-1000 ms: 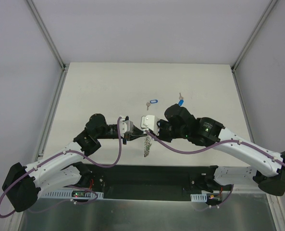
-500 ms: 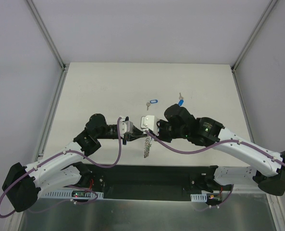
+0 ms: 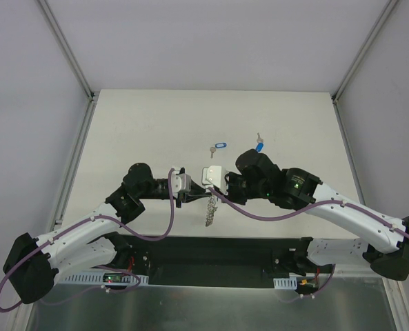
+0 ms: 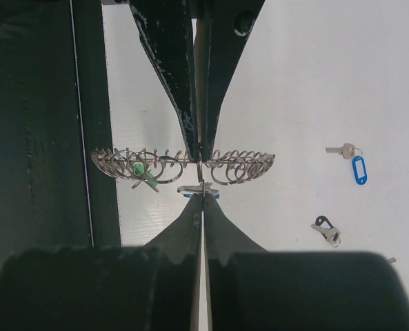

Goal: Put the keys on the keyring

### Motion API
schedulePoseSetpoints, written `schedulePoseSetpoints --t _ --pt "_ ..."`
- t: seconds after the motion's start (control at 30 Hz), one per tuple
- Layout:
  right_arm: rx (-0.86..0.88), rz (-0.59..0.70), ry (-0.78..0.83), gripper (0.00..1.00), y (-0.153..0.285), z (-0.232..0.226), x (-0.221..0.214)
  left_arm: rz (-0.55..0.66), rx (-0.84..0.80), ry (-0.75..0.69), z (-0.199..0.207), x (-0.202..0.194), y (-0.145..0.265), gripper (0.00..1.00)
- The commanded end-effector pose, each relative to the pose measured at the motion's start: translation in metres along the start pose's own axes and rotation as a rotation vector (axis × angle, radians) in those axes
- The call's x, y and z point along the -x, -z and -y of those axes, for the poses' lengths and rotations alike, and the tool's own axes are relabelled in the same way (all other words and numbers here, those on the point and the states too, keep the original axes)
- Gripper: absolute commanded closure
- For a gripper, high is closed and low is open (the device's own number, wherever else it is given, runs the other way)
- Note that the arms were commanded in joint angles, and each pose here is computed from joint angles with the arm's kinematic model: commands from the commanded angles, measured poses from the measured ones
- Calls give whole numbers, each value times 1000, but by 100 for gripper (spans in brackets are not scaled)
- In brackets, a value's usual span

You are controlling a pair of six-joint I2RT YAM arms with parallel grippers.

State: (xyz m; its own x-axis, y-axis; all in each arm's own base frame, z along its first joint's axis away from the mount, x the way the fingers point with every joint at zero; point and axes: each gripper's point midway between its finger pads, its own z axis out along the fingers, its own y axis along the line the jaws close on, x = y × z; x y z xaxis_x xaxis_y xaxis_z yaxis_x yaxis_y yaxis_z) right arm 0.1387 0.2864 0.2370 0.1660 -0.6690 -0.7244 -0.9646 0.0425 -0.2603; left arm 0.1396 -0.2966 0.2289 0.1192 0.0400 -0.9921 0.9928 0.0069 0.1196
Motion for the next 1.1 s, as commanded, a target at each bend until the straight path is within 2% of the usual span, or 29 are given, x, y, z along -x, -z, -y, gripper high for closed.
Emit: schedulePoseSetpoints --t 0.0,0.23,0.57,1.07 --pt "13 19 8 99 10 -4 4 78 -56 -111 6 27 -3 100" --pt "90 0 -9 99 9 -20 -2 79 -128 -158 17 21 -2 100" --pt "93 40 -3 99 13 -23 -1 52 -212 -163 27 13 -4 100" --pt "159 51 -7 99 9 -36 -3 46 -247 -155 30 13 -5 100"
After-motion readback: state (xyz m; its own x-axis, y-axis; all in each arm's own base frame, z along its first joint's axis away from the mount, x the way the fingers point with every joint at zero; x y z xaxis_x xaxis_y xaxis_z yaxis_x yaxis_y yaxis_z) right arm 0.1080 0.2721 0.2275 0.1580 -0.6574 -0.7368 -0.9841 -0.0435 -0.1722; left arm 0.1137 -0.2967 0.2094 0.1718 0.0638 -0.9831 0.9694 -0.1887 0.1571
